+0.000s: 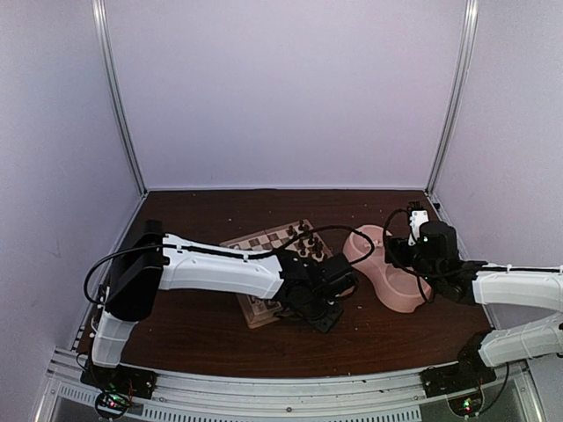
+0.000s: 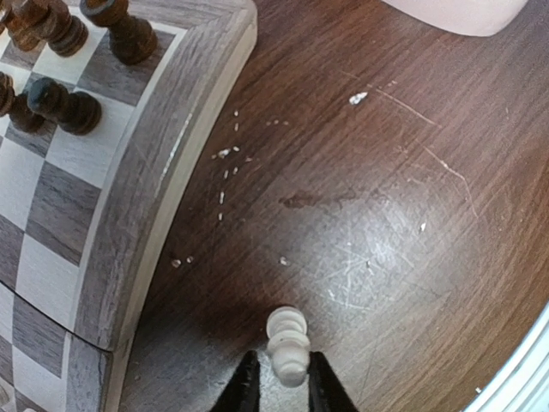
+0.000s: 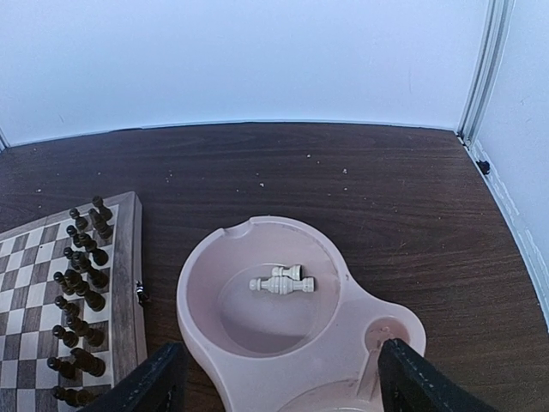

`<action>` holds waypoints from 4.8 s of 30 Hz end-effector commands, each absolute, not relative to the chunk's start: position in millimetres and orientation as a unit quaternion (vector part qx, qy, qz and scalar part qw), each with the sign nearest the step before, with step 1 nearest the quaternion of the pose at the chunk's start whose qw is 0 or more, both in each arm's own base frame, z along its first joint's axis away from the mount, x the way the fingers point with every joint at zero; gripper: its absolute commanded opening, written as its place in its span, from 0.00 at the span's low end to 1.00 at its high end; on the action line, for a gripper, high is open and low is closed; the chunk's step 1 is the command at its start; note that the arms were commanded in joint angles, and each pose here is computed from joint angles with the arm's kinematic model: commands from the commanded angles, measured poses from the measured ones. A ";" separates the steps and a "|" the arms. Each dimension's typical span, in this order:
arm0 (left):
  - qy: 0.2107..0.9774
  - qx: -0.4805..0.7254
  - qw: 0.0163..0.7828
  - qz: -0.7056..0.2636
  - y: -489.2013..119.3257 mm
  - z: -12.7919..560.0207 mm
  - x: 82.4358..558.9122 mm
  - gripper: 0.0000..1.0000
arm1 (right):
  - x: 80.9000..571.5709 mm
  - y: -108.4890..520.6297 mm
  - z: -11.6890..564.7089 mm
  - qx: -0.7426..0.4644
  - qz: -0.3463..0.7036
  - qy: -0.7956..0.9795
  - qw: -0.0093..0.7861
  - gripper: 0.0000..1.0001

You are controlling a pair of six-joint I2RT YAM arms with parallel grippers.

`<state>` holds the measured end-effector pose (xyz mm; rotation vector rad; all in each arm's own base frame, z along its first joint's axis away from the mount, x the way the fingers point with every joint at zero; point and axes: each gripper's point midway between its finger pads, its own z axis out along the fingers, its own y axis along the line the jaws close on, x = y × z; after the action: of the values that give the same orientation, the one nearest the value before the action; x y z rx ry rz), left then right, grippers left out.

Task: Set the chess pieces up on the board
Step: Pick up the bishop at the center of the board, then place the bishop on c1.

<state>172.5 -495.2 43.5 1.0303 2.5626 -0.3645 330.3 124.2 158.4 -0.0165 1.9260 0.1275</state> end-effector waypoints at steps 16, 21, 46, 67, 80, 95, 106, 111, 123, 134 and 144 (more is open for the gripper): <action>0.905 0.319 0.250 -0.131 -440.5 140.9 203.9 0.00 | 336.2 126.5 159.6 -0.013 0.046 0.823 0.566 0.80; 0.923 0.248 0.258 -0.140 -359.5 168.5 237.9 0.00 | 336.2 126.4 160.3 -0.015 0.045 0.823 0.566 0.80; 0.956 0.124 0.245 -0.103 -234.0 99.8 328.6 0.00 | 336.6 128.1 158.6 -0.018 0.046 0.825 0.563 0.80; 0.951 0.128 0.253 -0.126 -261.5 100.0 357.5 0.00 | 334.9 130.2 160.5 -0.018 0.057 0.824 0.564 0.80; 0.949 0.132 0.251 -0.136 -269.2 94.8 362.0 0.00 | 335.7 130.6 158.5 -0.019 0.057 0.824 0.563 0.80; 0.950 0.133 0.251 -0.133 -274.6 87.9 370.3 0.00 | 336.5 131.2 158.0 -0.020 0.055 0.826 0.561 0.80; 0.952 0.135 0.242 -0.132 -276.6 80.7 370.6 0.00 | 336.6 130.8 157.0 -0.020 0.053 0.827 0.560 0.80; 0.953 0.133 0.238 -0.131 -275.9 76.1 369.7 0.00 | 336.8 130.8 157.0 -0.019 0.053 0.827 0.560 0.80; 0.956 0.132 0.229 -0.126 -275.1 71.0 368.6 0.08 | 336.7 130.2 157.1 -0.019 0.052 0.827 0.560 0.80; 0.955 0.132 0.232 -0.128 -273.3 78.8 366.2 0.13 | 336.7 130.9 157.3 -0.020 0.053 0.827 0.560 0.80; 0.954 0.132 0.237 -0.131 -272.8 86.3 365.5 0.17 | 336.6 131.4 156.1 -0.022 0.054 0.828 0.558 0.80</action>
<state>359.9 -271.3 66.0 0.3672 2.6540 -0.3282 331.9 129.4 146.8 -0.0626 1.9688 0.1146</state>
